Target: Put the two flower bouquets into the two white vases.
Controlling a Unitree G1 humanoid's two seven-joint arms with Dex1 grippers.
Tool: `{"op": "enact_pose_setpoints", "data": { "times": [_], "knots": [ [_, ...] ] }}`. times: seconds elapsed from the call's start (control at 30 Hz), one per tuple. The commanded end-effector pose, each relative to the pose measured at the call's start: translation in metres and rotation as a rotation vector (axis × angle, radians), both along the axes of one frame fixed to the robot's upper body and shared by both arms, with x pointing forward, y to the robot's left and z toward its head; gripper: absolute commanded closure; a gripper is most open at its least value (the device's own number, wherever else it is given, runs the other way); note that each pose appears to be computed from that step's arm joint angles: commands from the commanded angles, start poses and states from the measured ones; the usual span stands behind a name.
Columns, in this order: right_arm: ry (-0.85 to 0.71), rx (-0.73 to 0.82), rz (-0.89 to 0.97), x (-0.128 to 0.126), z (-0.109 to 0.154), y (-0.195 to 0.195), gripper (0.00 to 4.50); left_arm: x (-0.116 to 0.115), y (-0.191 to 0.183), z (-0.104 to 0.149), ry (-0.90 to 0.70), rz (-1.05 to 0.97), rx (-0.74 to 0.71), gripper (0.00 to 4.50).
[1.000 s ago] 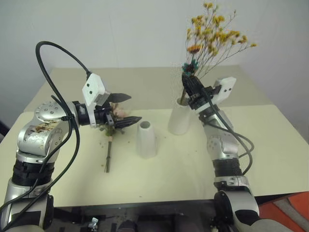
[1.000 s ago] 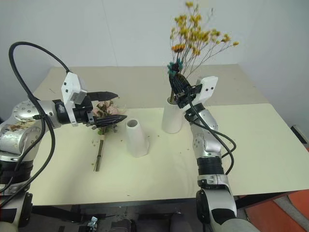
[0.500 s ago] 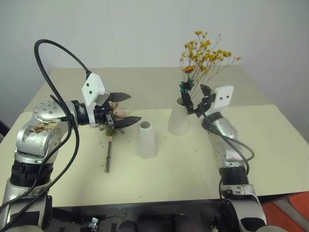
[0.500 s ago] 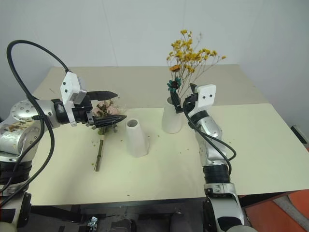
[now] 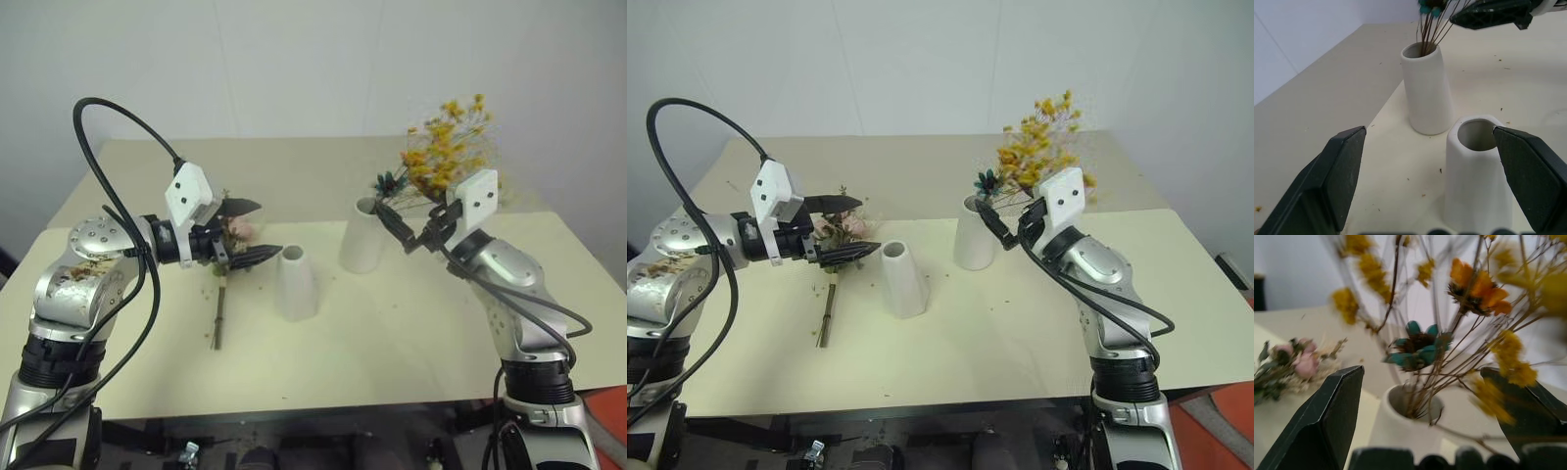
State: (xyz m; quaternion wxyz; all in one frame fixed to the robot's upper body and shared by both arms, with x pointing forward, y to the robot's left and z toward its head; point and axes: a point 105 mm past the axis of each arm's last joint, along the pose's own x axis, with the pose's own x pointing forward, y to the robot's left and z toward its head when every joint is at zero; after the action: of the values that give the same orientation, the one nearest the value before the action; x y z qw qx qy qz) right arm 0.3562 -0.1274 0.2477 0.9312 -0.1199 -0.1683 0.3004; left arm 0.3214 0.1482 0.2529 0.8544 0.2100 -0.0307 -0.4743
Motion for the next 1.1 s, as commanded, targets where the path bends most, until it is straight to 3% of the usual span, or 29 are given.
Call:
{"op": "enact_pose_setpoints", "data": {
  "times": [0.03,0.27,0.4,0.57,0.7,0.83,1.1],
  "knots": [
    [-0.042,-0.009,0.004,0.002,0.015,0.006,0.02,-0.002,0.001,0.013,-0.063,0.004,0.010,0.00],
    [-0.015,-0.137,-0.016,-0.002,0.009,-0.012,0.02,-0.009,0.013,0.014,-0.045,0.037,0.004,0.00],
    [0.032,-0.160,0.051,-0.026,0.006,-0.032,0.02,-0.021,0.035,0.024,-0.041,0.117,-0.090,0.00],
    [0.109,-0.242,0.202,-0.067,0.001,-0.048,0.02,-0.019,0.070,0.034,0.025,0.405,-0.238,0.00],
    [0.179,-0.352,0.332,-0.093,0.002,-0.047,0.02,-0.016,0.093,0.015,0.140,0.718,-0.217,0.00],
    [0.203,-0.392,0.414,-0.100,0.011,-0.037,0.02,-0.012,0.097,-0.008,0.279,0.931,-0.211,0.00],
    [0.179,-0.406,0.520,-0.096,0.029,-0.014,0.02,0.000,0.088,-0.053,0.452,1.000,-0.177,0.00]
  ]
}}
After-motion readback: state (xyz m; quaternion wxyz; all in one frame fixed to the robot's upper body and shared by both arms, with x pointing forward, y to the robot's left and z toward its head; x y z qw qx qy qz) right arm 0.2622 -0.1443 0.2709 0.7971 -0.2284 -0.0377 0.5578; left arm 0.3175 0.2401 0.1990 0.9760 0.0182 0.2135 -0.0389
